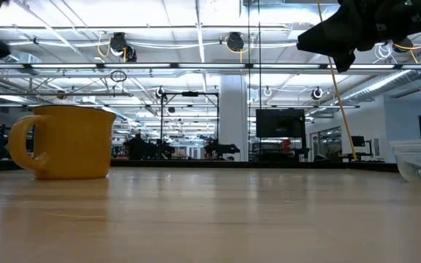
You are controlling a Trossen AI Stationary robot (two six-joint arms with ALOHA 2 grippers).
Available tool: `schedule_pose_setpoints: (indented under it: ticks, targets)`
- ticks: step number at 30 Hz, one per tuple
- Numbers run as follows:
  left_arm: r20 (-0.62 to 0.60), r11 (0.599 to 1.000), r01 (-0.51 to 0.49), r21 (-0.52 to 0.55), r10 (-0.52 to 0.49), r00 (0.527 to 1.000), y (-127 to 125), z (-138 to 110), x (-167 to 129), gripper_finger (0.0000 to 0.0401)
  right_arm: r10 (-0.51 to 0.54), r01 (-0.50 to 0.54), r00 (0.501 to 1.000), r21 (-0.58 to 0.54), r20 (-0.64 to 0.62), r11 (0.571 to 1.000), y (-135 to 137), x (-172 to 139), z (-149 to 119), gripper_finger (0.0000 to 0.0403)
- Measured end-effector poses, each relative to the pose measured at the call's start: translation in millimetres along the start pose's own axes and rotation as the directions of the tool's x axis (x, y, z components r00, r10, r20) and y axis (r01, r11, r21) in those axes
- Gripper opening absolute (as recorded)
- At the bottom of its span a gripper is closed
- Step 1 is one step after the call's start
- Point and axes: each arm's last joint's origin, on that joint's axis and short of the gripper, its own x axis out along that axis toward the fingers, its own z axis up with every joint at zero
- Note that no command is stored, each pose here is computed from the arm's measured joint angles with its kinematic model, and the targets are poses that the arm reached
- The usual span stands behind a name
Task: Pick and place Stevia / Truvia into bins
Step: Put the stevia packet into the left transparent container
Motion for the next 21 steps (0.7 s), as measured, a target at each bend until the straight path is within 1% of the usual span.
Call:
schedule_pose_setpoints:
  ticks: [2,4,6,12,14,17,21]
  targets:
    - [-0.048,0.998,0.005,-0.062,-0.008,0.999,0,-9,8,0.0003,0.003,-0.003,1.0,0.004,0.012,1.0,0,0,1,0.0071]
    - [-0.062,0.994,0.015,-0.109,-0.022,0.998,-1,-14,11,0.0008,0.005,-0.005,1.0,0.007,0.019,1.0,0,0,2,0.0071]
    - [-0.059,0.992,0.038,-0.123,-0.045,0.997,-3,-15,12,0.0011,0.005,-0.005,1.0,0.007,0.02,1.0,0,0,2,0.0071]
    - [-0.04,0.972,0.167,-0.168,-0.176,0.984,-13,-11,12,0.0004,0.005,-0.005,1.0,0.007,0.02,1.0,1,0,2,0.0071]
    - [-0.033,0.961,0.173,-0.217,-0.184,0.982,-14,-10,11,0.0006,0.005,-0.005,1.0,0.007,0.02,1.0,1,0,2,0.0071]
    - [-0.037,0.943,0.158,-0.292,-0.176,0.984,-13,-11,12,0.0022,0.005,-0.005,1.0,0.007,0.021,1.0,0,0,2,0.0071]
    - [-0.053,0.935,0.134,-0.328,-0.16,0.986,-11,-14,16,0.0043,0.005,-0.005,1.0,0.007,0.021,1.0,0,0,2,0.0071]
